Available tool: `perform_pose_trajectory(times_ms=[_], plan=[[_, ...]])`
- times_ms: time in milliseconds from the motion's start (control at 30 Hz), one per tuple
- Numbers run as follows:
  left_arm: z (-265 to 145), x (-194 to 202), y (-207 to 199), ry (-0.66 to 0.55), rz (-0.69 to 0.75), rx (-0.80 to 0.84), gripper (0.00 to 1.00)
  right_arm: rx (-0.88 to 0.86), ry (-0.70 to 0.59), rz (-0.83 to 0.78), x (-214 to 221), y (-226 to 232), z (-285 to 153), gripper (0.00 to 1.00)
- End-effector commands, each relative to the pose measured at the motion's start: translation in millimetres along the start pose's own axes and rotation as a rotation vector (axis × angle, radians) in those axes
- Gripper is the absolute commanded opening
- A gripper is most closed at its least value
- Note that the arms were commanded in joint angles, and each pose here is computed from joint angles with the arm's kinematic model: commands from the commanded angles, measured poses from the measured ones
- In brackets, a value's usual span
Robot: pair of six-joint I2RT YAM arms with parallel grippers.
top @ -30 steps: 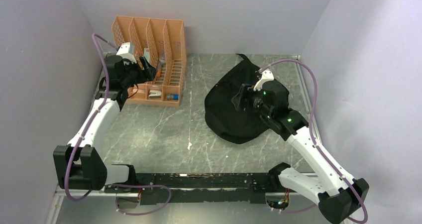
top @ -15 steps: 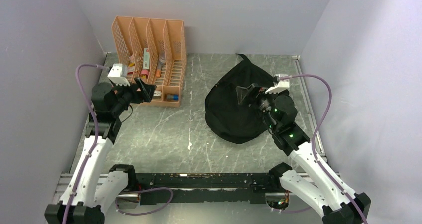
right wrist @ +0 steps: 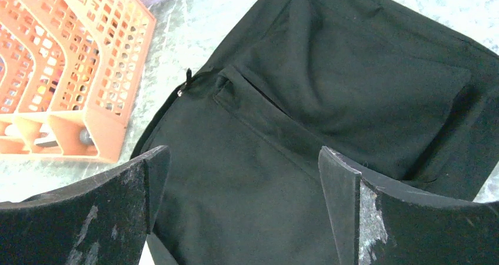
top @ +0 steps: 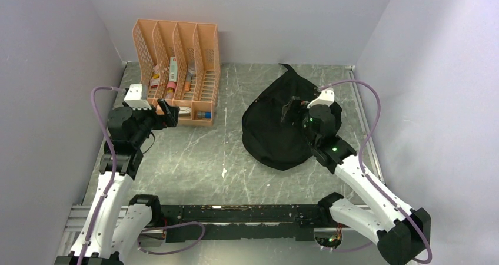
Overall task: Pack the student bag
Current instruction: Reset both arms
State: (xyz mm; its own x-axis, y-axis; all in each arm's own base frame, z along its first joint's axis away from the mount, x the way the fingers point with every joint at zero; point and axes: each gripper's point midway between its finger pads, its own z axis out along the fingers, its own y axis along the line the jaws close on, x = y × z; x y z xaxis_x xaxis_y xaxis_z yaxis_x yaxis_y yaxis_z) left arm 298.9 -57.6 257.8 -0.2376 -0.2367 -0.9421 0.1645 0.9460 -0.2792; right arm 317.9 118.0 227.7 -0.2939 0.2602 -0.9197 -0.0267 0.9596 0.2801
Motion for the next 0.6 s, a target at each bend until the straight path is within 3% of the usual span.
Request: perform_pose_trajectory(times_ms=[0, 567], plan=[[-4, -1, 12, -0.008, 0.015, -0.078, 0.97, 0.044, -0.079, 0.022, -23, -8, -5, 1.00], [-4, 2, 10, -0.004, 0.018, -0.075, 0.97, 0.103, -0.107, -0.010, -19, -24, -9, 1.00]])
